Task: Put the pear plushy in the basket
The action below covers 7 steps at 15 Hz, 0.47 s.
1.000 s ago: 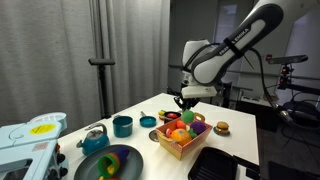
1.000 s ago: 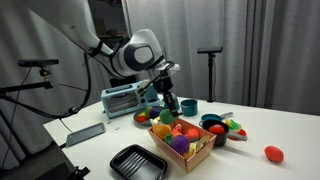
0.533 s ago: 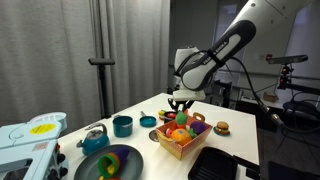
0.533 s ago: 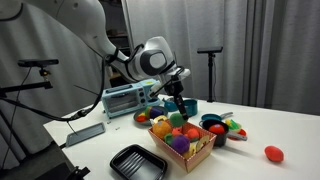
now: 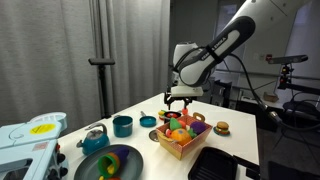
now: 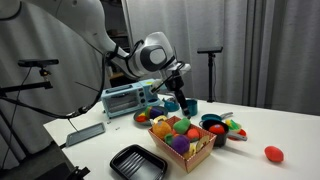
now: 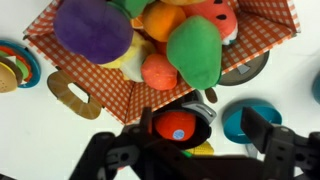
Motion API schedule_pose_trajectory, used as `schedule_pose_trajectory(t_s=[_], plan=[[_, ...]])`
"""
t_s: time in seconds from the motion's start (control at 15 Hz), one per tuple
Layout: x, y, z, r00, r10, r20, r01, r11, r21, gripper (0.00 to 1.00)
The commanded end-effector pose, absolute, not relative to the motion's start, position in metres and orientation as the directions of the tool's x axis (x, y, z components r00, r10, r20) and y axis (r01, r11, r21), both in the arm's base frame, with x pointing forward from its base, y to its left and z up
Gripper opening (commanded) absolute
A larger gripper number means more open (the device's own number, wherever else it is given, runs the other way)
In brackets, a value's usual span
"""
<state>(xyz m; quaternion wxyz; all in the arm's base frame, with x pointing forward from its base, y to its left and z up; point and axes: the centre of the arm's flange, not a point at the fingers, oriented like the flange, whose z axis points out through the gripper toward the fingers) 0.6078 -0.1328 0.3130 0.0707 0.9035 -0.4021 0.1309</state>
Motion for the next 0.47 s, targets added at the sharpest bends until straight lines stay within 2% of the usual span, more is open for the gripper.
schedule_pose_trajectory(t_s=[0.0, 0.4], plan=[[0.605, -0.130, 0.340, 0.658, -0.689, 0.303, -0.717, -0.696, -0.026, 1.00], [0.609, -0.124, 0.339, 0.653, -0.692, 0.309, -0.726, -0.688, -0.007, 1.00]])
